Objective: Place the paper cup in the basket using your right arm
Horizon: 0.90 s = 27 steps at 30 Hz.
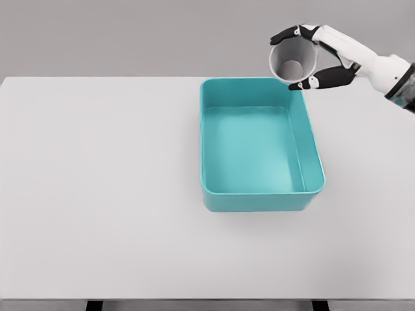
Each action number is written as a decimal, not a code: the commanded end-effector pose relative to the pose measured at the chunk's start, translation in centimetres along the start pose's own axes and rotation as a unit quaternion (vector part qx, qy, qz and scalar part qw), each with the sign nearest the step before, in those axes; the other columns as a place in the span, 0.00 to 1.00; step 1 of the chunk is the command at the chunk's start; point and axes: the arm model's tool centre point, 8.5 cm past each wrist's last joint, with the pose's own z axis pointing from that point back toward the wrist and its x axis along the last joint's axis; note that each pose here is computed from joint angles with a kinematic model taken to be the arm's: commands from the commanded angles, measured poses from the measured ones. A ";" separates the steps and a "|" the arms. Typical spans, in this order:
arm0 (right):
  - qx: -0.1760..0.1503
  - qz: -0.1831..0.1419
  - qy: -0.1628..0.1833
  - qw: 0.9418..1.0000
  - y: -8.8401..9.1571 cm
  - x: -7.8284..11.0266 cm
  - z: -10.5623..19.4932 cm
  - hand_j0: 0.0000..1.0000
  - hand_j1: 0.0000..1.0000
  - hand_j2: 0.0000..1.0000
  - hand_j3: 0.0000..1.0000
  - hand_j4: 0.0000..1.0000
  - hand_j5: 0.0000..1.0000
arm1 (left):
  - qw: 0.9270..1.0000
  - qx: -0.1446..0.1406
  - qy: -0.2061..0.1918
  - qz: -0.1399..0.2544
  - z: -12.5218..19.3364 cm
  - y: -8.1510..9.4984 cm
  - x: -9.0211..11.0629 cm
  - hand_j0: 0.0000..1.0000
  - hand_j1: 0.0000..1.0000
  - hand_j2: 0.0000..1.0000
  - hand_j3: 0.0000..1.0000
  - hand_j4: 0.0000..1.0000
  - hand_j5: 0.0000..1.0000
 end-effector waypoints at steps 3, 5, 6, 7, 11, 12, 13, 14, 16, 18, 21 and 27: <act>0.084 0.076 -0.010 0.994 4.4 2.5 -2.5 0.71 0.71 0.71 0.71 0.71 0.71 | 1.000 0.000 0.000 0.000 0.0 0.0 0.0 1.00 1.00 1.00 1.00 1.00 1.00; 0.119 0.097 0.001 0.988 6.5 2.1 -3.2 0.71 0.71 0.71 0.71 0.71 0.71 | 1.000 0.000 0.000 0.000 0.0 0.0 0.0 1.00 1.00 1.00 1.00 1.00 1.00; 0.131 0.102 0.004 0.986 7.2 2.0 -3.3 0.71 0.71 0.71 0.71 0.71 0.71 | 1.000 0.000 0.000 0.000 0.0 0.0 0.0 1.00 1.00 1.00 1.00 1.00 1.00; 0.148 0.112 0.008 0.983 8.2 1.8 -3.5 0.71 0.71 0.71 0.71 0.71 0.71 | 1.000 0.000 0.000 0.000 0.0 0.0 0.0 1.00 1.00 1.00 1.00 1.00 1.00; 0.181 0.137 0.026 0.973 10.6 1.1 -3.5 0.71 0.71 0.71 0.71 0.71 0.71 | 1.000 0.000 0.000 0.000 0.0 0.0 0.0 1.00 1.00 1.00 1.00 1.00 1.00; 0.182 0.138 0.025 0.973 10.7 1.2 -3.5 0.71 0.71 0.71 0.71 0.71 0.71 | 1.000 0.000 0.000 0.000 0.0 0.0 0.0 1.00 1.00 1.00 1.00 1.00 1.00; 0.182 0.140 0.021 0.973 10.6 1.5 -3.5 0.71 0.71 0.71 0.71 0.71 0.71 | 1.000 0.000 0.000 0.000 0.0 0.0 0.0 1.00 1.00 1.00 1.00 1.00 1.00; 0.182 0.153 0.018 0.971 10.7 1.9 -3.6 0.71 0.71 0.71 0.71 0.71 0.71 | 1.000 0.000 0.000 0.000 0.0 0.0 0.0 1.00 1.00 1.00 1.00 1.00 1.00; 0.182 0.171 0.011 0.968 10.5 2.8 -3.7 0.79 0.79 0.79 0.79 0.79 0.79 | 1.000 0.000 0.000 0.000 0.0 0.0 0.0 1.00 1.00 1.00 1.00 1.00 1.00; 0.183 0.189 0.011 0.965 10.6 3.2 -3.8 1.00 1.00 1.00 1.00 1.00 1.00 | 1.000 0.000 0.000 0.000 0.0 0.0 0.0 1.00 1.00 1.00 1.00 1.00 1.00; 0.181 0.188 0.009 0.965 10.6 3.3 -4.0 1.00 1.00 1.00 1.00 1.00 1.00 | 1.000 0.000 0.000 0.000 0.0 0.0 0.0 1.00 1.00 1.00 1.00 1.00 1.00; 0.135 0.194 0.020 0.972 7.4 3.4 -3.2 1.00 1.00 1.00 1.00 1.00 1.00 | 1.000 0.000 0.000 0.000 0.0 0.0 0.0 1.00 1.00 1.00 1.00 1.00 1.00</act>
